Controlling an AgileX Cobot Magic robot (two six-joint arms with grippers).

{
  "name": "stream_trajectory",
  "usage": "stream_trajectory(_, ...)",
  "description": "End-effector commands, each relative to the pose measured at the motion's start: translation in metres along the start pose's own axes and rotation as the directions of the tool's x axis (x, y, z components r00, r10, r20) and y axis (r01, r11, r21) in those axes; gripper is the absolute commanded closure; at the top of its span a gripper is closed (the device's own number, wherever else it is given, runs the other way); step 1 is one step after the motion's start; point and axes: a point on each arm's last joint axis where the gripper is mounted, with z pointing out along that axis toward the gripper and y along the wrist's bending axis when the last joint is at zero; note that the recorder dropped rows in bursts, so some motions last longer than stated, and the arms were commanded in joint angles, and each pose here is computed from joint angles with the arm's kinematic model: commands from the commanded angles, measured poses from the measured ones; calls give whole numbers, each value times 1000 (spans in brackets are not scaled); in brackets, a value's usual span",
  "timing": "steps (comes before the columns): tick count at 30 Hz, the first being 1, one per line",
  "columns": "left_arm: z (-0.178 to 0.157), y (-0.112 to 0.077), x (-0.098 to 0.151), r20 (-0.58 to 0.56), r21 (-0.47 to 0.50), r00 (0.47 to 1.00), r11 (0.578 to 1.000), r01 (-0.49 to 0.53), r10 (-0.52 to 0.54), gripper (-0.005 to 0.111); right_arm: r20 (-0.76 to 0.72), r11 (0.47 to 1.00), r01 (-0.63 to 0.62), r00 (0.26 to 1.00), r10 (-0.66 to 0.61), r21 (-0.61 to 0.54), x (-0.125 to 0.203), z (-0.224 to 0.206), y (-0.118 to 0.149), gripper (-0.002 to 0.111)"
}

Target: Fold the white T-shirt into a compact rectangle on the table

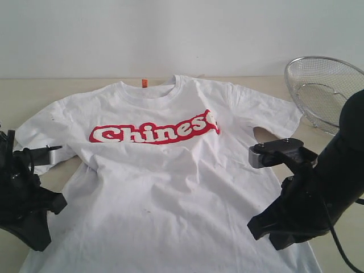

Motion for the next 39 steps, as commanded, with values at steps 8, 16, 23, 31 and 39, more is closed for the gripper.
stream_trajectory(8, 9, 4, -10, 39, -20, 999, 1000, -11, 12, 102, 13, 1000, 9, 1000, -9, 2, 0, -1, 0, 108)
stream_trajectory(16, 14, 6, -12, 29, -20, 1000, 1000, -6, 6, 102, 15, 1000, 11, 1000, -11, 2, 0, -1, 0, 108)
stream_trajectory(23, 23, 10, -9, -14, -26, 1000, 1000, 4, -4, 102, 15, 1000, 13, 1000, -13, 1, 0, -1, 0, 108)
stream_trajectory(31, 23, 16, 0, -112, -88, 993, 996, 34, -44, 102, 16, 1000, 12, 1000, -12, -2, 0, -1, 1, 108)
stream_trajectory(39, 24, 22, 11, -214, -162, 973, 986, 46, -81, 102, 17, 1000, 15, 1000, -14, -4, 0, -1, 1, 108)
